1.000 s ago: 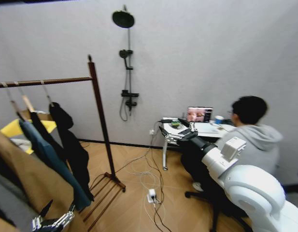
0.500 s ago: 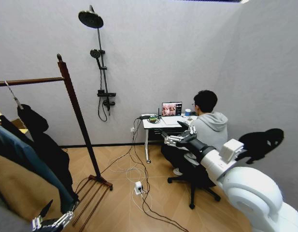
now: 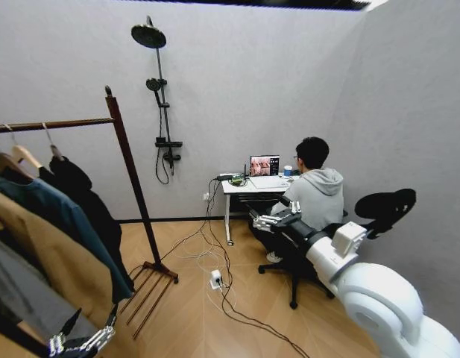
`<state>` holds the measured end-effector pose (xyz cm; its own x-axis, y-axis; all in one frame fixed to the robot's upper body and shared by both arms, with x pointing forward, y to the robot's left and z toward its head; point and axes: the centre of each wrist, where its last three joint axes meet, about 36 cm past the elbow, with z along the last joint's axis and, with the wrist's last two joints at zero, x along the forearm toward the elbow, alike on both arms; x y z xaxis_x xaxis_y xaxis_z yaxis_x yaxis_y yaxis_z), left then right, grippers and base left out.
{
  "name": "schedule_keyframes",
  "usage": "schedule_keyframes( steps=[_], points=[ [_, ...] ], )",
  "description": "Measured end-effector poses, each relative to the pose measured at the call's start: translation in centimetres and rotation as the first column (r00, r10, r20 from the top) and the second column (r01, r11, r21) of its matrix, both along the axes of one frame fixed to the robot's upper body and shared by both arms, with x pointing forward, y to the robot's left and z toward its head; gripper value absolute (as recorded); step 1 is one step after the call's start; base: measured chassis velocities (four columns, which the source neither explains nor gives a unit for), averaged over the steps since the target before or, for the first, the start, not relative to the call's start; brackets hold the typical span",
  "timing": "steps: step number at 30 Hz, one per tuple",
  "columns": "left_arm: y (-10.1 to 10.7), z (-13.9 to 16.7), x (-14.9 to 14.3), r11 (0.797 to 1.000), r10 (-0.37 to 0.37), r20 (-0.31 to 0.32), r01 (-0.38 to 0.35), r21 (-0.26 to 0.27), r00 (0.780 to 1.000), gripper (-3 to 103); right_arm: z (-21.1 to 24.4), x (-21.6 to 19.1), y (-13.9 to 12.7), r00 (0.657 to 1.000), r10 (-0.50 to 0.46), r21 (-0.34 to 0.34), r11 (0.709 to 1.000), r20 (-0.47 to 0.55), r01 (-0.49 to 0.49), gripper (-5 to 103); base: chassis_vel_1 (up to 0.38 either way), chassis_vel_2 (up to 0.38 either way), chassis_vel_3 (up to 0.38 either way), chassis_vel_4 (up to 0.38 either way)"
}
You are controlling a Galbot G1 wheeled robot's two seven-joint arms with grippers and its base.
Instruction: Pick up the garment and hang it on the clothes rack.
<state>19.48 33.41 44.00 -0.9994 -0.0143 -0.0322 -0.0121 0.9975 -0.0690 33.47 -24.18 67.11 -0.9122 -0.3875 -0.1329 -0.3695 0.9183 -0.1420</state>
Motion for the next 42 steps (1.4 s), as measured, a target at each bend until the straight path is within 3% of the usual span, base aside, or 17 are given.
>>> schedule_keyframes(
  steps=[30,35,42],
  points=[
    [0.0,0.0,0.0,1.000,0.000,0.000,0.000,0.000,1.000,100,-1.0,0.7,0.5,1.000,-0.005,-0.008,1.000,-0.019,0.005,100,0.179,-0.092,-0.189,0.086],
    [0.0,0.0,0.0,1.000,0.000,0.000,0.000,0.000,1.000,100,-1.3,1.0,0.6,1.000,0.020,0.015,1.000,-0.002,-0.020,100,0.165,-0.072,-0.201,0.087],
    [0.0,0.0,0.0,1.000,0.000,0.000,0.000,0.000,1.000,100,-1.8,1.0,0.7,1.000,0.017,0.013,1.000,-0.010,-0.017,100,0.018,-0.018,-0.013,0.035]
  ],
)
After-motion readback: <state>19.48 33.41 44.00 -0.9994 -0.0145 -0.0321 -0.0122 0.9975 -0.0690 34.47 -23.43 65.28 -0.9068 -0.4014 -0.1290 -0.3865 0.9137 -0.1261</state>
